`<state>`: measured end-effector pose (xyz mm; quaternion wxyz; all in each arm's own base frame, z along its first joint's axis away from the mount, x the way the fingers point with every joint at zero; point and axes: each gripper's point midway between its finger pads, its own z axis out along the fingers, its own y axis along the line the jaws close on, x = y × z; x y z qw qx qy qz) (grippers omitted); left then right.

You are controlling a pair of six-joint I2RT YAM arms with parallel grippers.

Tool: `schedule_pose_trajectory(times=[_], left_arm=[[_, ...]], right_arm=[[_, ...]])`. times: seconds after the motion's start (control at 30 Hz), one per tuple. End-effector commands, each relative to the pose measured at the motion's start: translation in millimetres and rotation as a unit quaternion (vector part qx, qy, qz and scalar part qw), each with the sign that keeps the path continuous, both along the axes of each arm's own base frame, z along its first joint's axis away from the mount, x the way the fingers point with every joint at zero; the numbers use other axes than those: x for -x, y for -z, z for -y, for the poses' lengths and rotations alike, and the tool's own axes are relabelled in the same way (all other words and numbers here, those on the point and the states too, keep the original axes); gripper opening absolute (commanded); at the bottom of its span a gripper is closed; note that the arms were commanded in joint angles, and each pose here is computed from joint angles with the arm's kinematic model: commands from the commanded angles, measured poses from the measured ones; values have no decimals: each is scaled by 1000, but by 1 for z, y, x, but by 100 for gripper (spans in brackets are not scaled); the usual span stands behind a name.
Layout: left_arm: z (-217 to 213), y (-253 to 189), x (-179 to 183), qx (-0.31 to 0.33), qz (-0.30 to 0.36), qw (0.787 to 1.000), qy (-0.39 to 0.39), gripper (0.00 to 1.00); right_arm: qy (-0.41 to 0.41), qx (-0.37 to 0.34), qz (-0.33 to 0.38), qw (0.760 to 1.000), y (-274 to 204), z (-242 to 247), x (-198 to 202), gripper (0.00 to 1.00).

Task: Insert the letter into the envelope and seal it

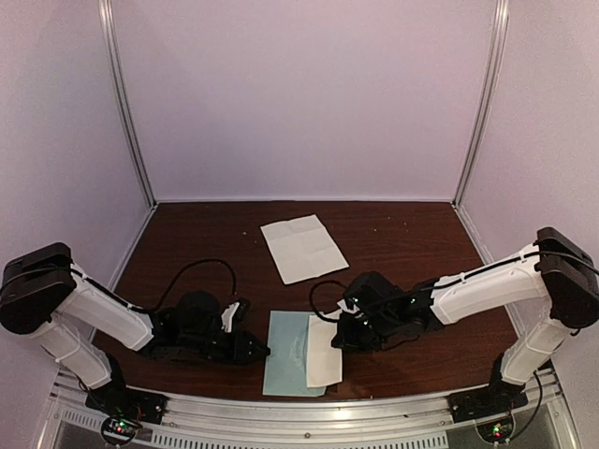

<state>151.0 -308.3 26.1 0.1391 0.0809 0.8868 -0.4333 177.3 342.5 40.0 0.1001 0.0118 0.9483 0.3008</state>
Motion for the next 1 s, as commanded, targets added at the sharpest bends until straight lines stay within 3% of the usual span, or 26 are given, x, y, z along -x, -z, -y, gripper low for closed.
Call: schedule_pose_trajectory(times=[0.0,0.97], left_arm=[[10,-11,-9,22,12,1000,-2,36],[20,-8,-6,32,6,999,17,35]], right_arm=[[-5,-15,-5,1000,-9,-2,4,0],[-34,-54,-10,998,-10,-30,3,0]])
